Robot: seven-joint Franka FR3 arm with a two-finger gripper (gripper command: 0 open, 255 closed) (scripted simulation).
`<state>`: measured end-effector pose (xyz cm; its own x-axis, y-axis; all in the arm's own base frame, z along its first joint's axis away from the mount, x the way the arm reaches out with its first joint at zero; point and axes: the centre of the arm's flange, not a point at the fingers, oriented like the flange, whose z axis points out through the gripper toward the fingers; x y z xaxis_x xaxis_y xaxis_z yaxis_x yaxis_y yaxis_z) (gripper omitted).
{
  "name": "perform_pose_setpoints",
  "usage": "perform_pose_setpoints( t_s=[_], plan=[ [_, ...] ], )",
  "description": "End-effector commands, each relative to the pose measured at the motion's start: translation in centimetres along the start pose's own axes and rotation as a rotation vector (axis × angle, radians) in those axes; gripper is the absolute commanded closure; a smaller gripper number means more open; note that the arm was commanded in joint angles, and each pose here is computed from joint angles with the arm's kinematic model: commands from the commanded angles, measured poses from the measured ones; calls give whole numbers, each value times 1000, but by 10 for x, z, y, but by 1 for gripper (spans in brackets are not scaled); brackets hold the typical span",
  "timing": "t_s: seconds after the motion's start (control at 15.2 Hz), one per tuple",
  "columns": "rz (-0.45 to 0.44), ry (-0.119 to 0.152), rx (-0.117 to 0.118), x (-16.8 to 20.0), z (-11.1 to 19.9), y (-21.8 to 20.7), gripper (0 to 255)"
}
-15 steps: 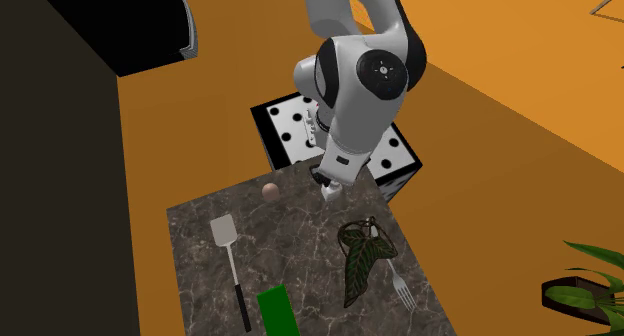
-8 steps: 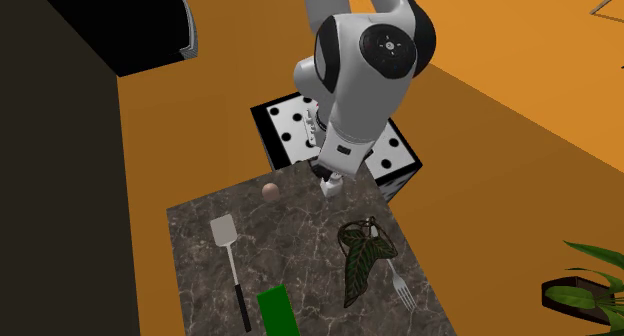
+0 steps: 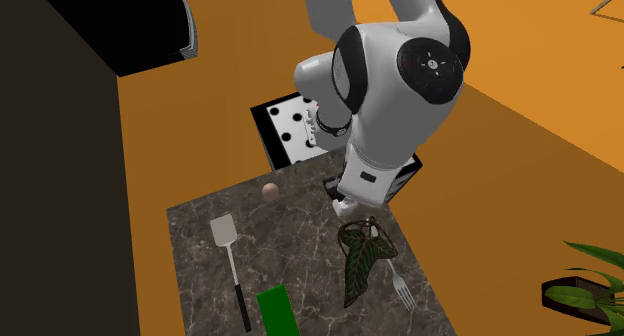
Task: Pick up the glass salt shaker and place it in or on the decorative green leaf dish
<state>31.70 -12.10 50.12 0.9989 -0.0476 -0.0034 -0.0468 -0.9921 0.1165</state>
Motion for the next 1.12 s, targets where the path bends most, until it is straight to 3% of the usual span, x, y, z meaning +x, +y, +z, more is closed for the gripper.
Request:
perform_pose_setpoints(
  t_s=[0.0, 0.46, 1.06],
  plan=[
    [0, 0, 0, 29, -5, -4, 255],
    [0, 0, 0, 126, -28, -11, 255],
    [0, 0, 0, 126, 19, -17, 255]
  ],
)
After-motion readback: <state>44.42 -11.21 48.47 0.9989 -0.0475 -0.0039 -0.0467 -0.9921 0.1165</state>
